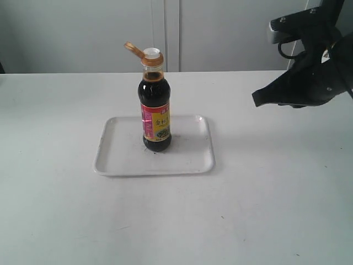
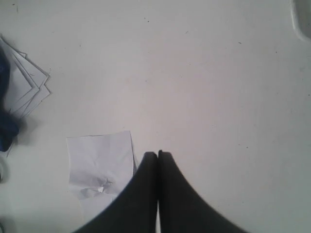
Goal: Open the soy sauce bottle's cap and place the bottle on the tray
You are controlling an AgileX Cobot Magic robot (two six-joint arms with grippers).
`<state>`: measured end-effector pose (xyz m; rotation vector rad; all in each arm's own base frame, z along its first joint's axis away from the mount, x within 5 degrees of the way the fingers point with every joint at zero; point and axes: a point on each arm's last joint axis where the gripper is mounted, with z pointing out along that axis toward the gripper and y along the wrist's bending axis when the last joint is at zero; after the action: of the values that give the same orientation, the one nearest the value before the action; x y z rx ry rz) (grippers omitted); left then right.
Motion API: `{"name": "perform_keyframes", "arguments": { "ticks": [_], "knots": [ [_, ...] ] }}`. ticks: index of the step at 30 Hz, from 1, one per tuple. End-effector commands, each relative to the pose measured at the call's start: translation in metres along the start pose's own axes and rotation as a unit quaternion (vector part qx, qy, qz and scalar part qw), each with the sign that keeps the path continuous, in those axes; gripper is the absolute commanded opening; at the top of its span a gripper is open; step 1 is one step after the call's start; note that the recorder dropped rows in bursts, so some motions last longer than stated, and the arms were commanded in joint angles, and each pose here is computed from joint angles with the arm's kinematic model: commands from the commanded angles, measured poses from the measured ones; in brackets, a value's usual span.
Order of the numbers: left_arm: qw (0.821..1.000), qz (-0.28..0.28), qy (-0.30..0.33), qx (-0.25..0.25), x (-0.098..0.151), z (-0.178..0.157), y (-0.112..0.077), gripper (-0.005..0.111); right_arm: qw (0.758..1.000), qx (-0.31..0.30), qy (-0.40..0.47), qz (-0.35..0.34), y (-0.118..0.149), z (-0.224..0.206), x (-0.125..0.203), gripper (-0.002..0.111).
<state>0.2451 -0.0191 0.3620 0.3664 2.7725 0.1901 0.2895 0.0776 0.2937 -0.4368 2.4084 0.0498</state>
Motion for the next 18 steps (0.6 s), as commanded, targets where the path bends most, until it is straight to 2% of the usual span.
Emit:
{"name": "perform_keyframes", "arguments": {
  "ticks": [1,4,6,12,18],
  "knots": [
    [1.000,-0.002,0.003,0.008,0.008,-0.010,0.000,0.000,0.997,0.028,0.067,-0.027,-0.007,-0.011,0.002,0.000],
    [1.000,0.001,-0.009,0.006,0.013,-0.018,0.000,0.000,0.992,0.060,0.102,-0.038,-0.019,-0.015,0.008,0.000],
    [0.999,0.003,-0.034,0.002,0.021,-0.024,0.000,0.000,0.992,0.073,0.103,-0.018,-0.031,-0.020,0.011,0.000],
    [0.990,-0.012,-0.138,-0.008,0.052,-0.027,-0.006,0.000,0.996,0.089,-0.023,-0.005,-0.035,-0.055,0.013,0.000],
    [0.972,-0.030,-0.235,-0.004,0.088,-0.033,-0.015,0.000,0.983,0.094,-0.155,0.011,-0.026,-0.097,0.036,0.000]
  ]
}}
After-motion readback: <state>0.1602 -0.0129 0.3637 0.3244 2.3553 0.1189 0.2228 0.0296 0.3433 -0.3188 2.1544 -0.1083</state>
